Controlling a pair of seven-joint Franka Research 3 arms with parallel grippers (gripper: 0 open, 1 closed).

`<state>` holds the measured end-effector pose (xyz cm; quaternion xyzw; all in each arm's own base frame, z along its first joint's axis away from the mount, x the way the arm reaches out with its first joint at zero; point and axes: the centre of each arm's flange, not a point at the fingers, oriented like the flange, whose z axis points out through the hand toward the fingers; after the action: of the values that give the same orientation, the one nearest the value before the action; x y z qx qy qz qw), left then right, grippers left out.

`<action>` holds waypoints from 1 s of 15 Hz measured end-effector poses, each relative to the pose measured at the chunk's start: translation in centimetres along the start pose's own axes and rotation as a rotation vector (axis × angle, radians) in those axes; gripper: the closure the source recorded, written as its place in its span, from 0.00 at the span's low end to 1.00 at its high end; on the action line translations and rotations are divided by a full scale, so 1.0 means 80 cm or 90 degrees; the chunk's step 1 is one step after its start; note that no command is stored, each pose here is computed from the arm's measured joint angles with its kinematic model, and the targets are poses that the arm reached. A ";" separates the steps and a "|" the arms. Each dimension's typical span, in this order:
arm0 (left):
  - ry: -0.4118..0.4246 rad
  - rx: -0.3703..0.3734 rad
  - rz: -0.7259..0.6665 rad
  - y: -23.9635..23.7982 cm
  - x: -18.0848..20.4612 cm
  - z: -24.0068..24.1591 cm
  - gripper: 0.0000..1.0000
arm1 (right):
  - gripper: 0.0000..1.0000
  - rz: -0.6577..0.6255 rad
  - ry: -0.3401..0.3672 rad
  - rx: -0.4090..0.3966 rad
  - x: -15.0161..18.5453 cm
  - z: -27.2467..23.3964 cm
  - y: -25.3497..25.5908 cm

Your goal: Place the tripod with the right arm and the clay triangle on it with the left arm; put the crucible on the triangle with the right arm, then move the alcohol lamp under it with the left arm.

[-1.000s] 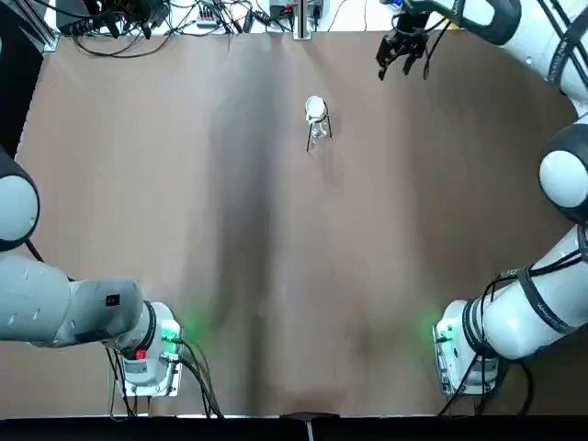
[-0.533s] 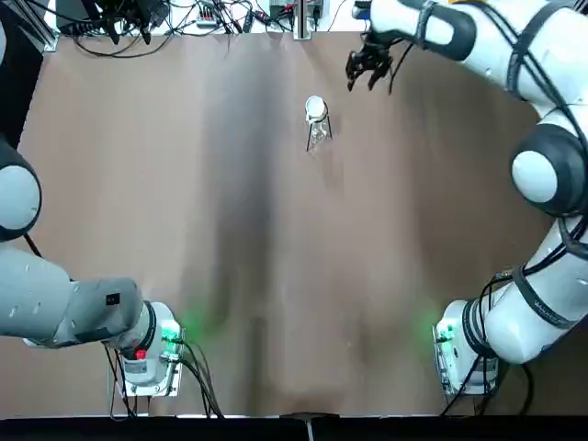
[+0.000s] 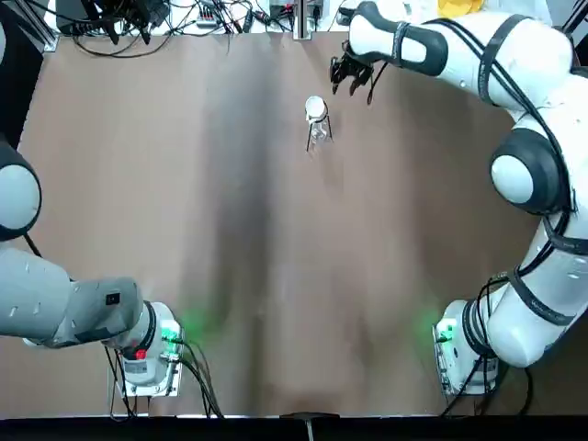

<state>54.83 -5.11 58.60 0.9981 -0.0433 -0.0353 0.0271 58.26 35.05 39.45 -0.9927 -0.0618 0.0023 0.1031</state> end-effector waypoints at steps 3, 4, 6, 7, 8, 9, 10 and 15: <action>0.000 0.000 -0.006 -0.006 0.000 0.000 0.00 | 0.33 0.004 0.026 -0.042 0.002 -0.094 0.035; 0.000 0.000 -0.006 -0.007 0.000 0.000 0.00 | 0.33 0.017 0.032 -0.045 -0.001 -0.132 0.056; 0.000 0.000 -0.007 -0.008 0.000 0.000 0.00 | 0.32 0.031 0.037 -0.045 -0.011 -0.202 0.109; 0.000 0.000 -0.010 -0.011 0.000 -0.001 0.00 | 0.31 0.033 0.030 -0.046 -0.019 -0.230 0.138; -0.001 0.000 -0.014 -0.015 -0.001 -0.001 0.00 | 0.31 0.036 0.024 -0.055 -0.027 -0.253 0.166; -0.002 0.000 -0.018 -0.020 -0.001 -0.001 0.00 | 0.30 0.043 0.026 -0.072 -0.033 -0.272 0.191; -0.002 -0.001 -0.023 -0.025 -0.001 -0.001 0.00 | 0.29 0.047 0.036 -0.097 -0.038 -0.291 0.214; -0.008 0.003 -0.037 -0.041 -0.004 -0.002 0.00 | 0.29 0.023 0.017 -0.123 -0.077 -0.342 0.289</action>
<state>54.80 -1.79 58.60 0.9987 -0.0144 -0.0419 0.0233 55.48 6.21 61.43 -0.9990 -0.0422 -0.0153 0.0073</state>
